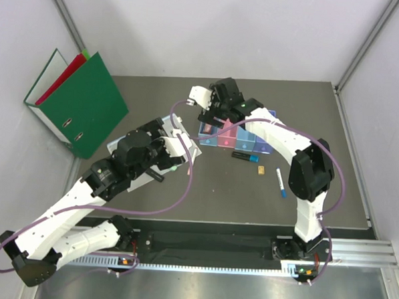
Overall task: Sort the stationery into containers
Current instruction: Place the stationery in the storage box, then pick up the pen from the center of the board, then place the pen in the storage box.
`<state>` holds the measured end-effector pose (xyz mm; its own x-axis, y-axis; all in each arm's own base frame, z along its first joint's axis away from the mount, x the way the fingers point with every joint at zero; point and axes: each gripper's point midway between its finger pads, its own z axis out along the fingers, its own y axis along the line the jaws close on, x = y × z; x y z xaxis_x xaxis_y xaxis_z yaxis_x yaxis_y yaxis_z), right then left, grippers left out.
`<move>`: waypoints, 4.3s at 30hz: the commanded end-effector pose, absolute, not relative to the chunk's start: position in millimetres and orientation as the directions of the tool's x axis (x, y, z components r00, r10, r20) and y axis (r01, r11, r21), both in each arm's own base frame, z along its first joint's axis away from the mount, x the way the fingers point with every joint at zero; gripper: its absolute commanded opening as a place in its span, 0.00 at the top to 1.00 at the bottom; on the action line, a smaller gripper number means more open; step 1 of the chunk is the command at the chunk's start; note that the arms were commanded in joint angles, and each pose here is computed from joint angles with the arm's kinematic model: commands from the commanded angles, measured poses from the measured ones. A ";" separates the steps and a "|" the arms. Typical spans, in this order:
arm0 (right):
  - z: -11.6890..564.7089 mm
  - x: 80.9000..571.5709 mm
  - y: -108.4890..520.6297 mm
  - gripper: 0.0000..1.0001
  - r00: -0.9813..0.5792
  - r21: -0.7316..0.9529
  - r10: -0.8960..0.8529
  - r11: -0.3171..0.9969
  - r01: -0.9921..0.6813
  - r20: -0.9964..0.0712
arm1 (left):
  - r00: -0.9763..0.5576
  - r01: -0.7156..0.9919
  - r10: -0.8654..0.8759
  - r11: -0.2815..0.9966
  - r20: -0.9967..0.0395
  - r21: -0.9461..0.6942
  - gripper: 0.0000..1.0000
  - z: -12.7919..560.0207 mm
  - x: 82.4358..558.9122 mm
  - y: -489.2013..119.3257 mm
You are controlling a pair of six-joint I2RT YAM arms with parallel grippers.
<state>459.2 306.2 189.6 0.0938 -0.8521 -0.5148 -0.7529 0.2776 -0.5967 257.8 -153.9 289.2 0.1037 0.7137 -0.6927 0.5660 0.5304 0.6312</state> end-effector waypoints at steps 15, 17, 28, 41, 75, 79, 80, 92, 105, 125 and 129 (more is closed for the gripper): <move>245.0 483.5 117.8 0.17 -0.456 -0.264 -0.417 0.894 -0.362 -0.786 | -0.006 0.694 0.774 0.459 -0.633 0.555 0.01 228.6 270.8 -178.2; 232.0 462.8 121.3 0.17 -0.515 -0.211 -0.479 0.844 -0.493 -0.711 | -0.010 0.742 0.764 0.438 -0.645 0.508 0.01 221.2 264.6 -187.2; 143.9 368.1 81.9 0.27 -0.619 -0.135 -0.618 0.752 -0.646 -0.485 | -0.063 0.813 0.801 0.387 -0.595 0.435 0.01 183.1 249.6 -184.6; 92.4 304.1 64.3 0.35 -0.671 -0.117 -0.535 0.818 -0.563 -0.512 | -0.119 0.808 0.792 0.428 -0.599 0.404 0.01 168.1 255.6 -189.4; 2.1 274.1 38.7 0.90 -0.788 -0.055 -0.546 0.830 -0.555 -0.283 | -0.099 0.778 0.799 0.434 -0.594 0.455 0.01 194.5 299.6 -217.9; 0.2 273.3 38.2 1.00 -0.789 -0.054 -0.549 0.828 -0.558 -0.275 | -0.096 0.778 0.802 0.431 -0.590 0.458 0.01 195.8 300.5 -218.2; 0.1 272.2 38.0 1.00 -0.790 -0.053 -0.549 0.828 -0.558 -0.273 | -0.101 0.777 0.802 0.433 -0.588 0.457 0.01 195.4 300.7 -217.4; 69.6 290.3 43.9 1.00 -0.750 -0.093 -0.528 0.837 -0.540 -0.397 | -0.148 0.771 0.793 0.467 -0.591 0.433 0.01 183.3 296.1 -211.3; 194.4 354.8 61.6 1.00 -0.613 -0.127 -0.368 0.908 -0.400 -0.699 | -0.192 0.787 0.776 0.487 -0.600 0.379 0.01 167.8 281.9 -203.1; 188.1 507.2 107.8 1.00 -0.589 0.059 -0.139 0.951 -0.304 -0.796 | -0.364 0.804 0.741 0.556 -0.564 0.211 0.01 110.7 311.6 -233.8; 171.7 516.3 111.2 1.00 -0.605 0.073 -0.134 0.950 -0.305 -0.785 | -0.374 0.814 0.738 0.552 -0.562 0.184 0.01 103.0 318.1 -241.3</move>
<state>490.3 104.1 150.5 -0.6708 -0.1722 -0.7214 -0.2997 0.9526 0.0513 300.2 -220.1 86.4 -0.3807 0.7904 -0.4798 0.8254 0.5244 0.2089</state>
